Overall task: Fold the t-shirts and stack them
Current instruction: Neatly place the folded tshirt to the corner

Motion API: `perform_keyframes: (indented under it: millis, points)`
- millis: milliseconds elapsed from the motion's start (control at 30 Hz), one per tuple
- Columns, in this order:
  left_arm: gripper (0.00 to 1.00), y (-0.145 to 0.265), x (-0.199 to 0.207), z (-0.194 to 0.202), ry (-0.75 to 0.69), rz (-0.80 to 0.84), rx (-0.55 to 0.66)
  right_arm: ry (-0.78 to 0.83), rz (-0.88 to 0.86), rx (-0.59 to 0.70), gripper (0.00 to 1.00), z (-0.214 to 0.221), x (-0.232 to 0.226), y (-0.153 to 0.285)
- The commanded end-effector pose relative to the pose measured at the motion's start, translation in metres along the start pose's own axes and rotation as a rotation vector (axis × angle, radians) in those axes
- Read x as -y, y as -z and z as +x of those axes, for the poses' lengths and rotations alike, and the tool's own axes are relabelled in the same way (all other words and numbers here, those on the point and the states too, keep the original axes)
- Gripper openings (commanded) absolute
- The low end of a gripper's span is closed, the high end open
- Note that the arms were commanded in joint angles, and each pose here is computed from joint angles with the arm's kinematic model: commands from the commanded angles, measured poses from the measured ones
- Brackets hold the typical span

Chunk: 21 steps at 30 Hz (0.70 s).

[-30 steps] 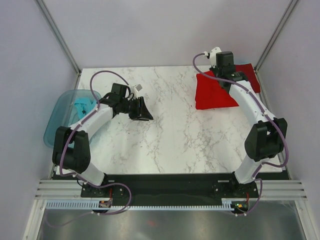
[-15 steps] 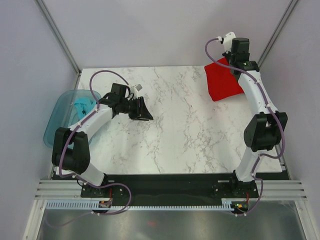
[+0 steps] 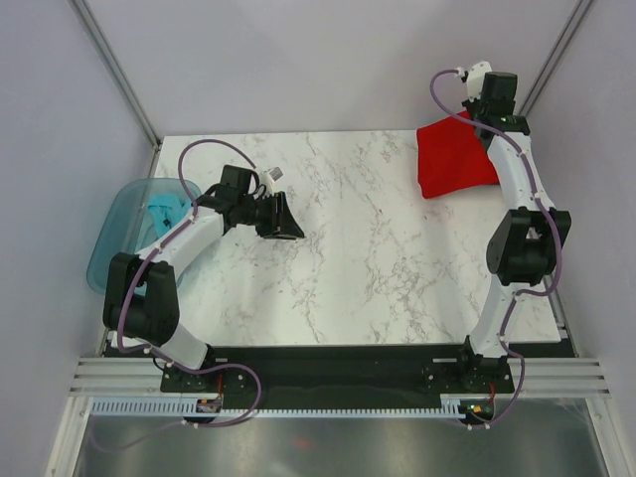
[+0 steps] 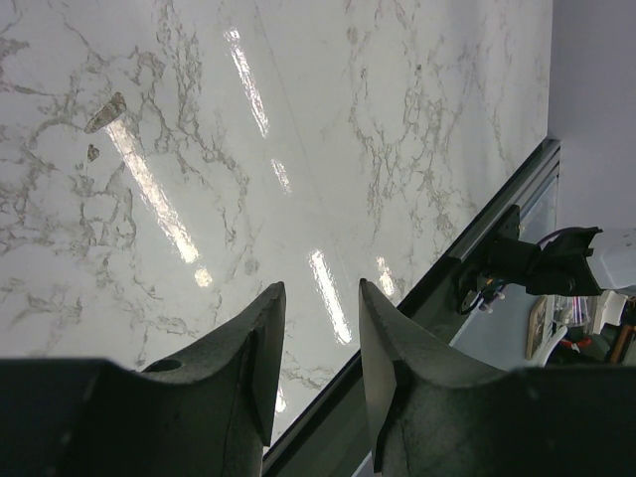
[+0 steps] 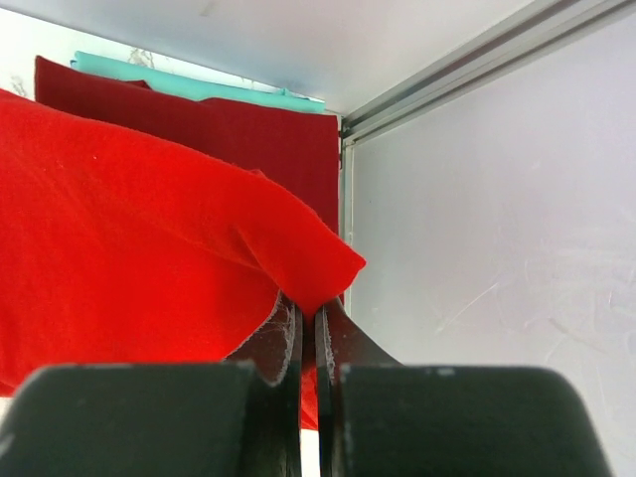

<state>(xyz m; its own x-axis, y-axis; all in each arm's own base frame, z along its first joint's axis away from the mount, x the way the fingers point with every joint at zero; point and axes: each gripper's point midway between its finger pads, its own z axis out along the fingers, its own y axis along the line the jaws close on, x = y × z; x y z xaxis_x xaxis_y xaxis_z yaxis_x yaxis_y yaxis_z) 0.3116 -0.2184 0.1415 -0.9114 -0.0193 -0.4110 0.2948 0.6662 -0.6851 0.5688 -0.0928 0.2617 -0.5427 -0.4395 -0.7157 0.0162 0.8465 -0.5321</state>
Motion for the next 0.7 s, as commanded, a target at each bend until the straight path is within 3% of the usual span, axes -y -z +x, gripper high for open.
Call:
perform_keyframes:
  millis: [0,400,667]
  points:
    - [0.43,0.007,0.010,-0.007,-0.074,0.023,0.031,-0.064,0.040,0.156,0.00,-0.046,0.032,0.022]
    - [0.43,0.005,0.011,-0.004,-0.065,0.039,0.015,-0.136,0.015,0.247,0.00,-0.065,0.040,0.066]
    - [0.43,0.005,0.012,-0.003,-0.065,0.046,0.010,-0.128,0.015,0.219,0.00,-0.057,0.037,0.058]
